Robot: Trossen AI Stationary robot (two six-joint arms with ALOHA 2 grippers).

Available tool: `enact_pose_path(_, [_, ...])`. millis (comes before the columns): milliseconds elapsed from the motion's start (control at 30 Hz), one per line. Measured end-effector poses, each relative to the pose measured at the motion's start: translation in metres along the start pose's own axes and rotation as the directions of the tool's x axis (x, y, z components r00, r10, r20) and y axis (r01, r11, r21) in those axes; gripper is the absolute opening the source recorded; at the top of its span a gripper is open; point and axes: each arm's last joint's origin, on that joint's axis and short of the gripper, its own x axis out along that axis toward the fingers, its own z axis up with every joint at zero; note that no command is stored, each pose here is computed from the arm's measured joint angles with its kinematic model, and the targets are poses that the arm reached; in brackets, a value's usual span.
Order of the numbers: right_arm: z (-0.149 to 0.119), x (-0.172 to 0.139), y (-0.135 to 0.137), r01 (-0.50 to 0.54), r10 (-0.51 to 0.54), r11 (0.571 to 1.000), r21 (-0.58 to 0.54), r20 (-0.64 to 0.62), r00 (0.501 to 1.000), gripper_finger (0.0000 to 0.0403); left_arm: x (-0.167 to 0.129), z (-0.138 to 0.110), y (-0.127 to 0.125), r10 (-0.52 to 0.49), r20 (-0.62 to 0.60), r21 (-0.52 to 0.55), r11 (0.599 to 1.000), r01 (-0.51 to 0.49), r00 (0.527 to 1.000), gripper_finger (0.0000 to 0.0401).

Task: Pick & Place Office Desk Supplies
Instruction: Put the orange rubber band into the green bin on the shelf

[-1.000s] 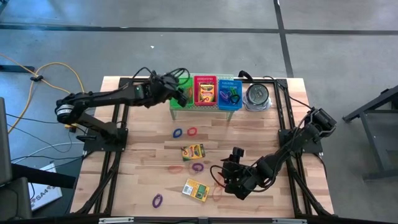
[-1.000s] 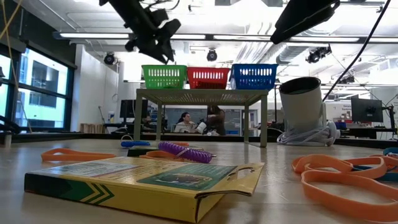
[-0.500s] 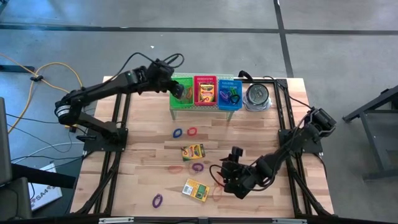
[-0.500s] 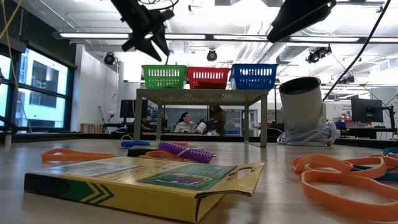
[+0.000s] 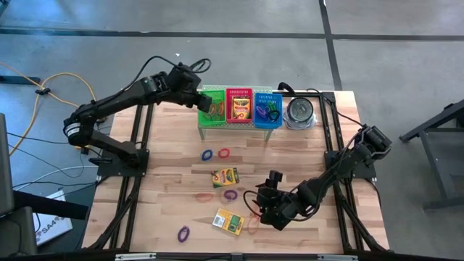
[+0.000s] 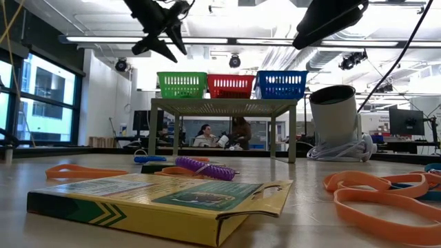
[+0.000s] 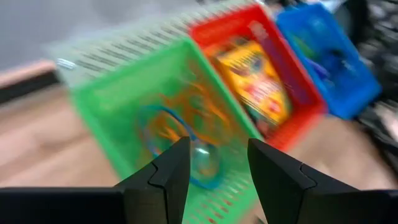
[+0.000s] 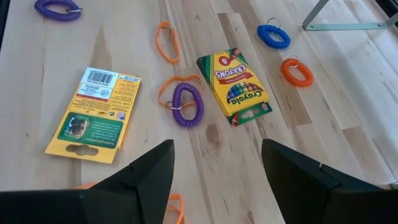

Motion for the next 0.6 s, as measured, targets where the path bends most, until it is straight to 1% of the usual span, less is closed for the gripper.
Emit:
enact_pose_path(100, [0.0,0.0,0.0,0.0,0.0,1.0,-0.001,0.0,1.0,0.0231,-0.008,0.0,-0.006,-0.143,-0.062,-0.002,0.99,0.143,0.988,0.0156])
enact_pose_path(167, [0.0,0.0,0.0,0.0,0.0,1.0,-0.001,0.0,1.0,0.0231,-0.013,-0.004,-0.011,-0.246,-0.132,0.007,0.968,0.249,0.96,0.0156])
enact_pose_path(200, [0.0,0.0,0.0,0.001,-0.001,1.0,-0.001,0.0,1.0,0.0231,-0.015,-0.008,-0.014,-0.273,-0.169,0.027,0.959,0.281,0.947,0.0156])
enact_pose_path(233, [0.0,0.0,0.0,0.001,-0.001,1.0,-0.001,0.0,1.0,0.0231,-0.016,-0.014,-0.016,-0.275,-0.205,0.053,0.955,0.291,0.939,0.0156])
enact_pose_path(300, [0.0,0.0,0.0,0.001,-0.001,1.0,-0.001,0.001,1.0,0.0231,-0.017,-0.029,-0.021,-0.24,-0.299,0.091,0.956,0.278,0.924,0.0156])
enact_pose_path(367, [0.0,0.0,0.0,0.001,-0.001,1.0,-0.002,0.0,1.0,0.0231,-0.019,-0.045,-0.024,-0.163,-0.384,0.123,0.966,0.225,0.909,0.0156])
enact_pose_path(433, [0.0,0.0,0.0,0.001,-0.001,1.0,-0.001,0.001,1.0,0.0231,-0.019,-0.064,-0.027,-0.071,-0.455,0.178,0.969,0.169,0.887,0.0156])
enact_pose_path(500, [0.0,0.0,0.0,0.001,-0.001,1.0,0.001,0.001,1.0,0.0231,-0.019,-0.085,-0.031,0.014,-0.511,0.251,0.959,0.134,0.859,0.0156])
enact_pose_path(600, [0.0,0.0,0.0,0.002,-0.002,1.0,0.008,0.001,1.0,0.0231,-0.017,-0.121,-0.04,0.078,-0.575,0.358,0.919,0.165,0.814,0.0156])
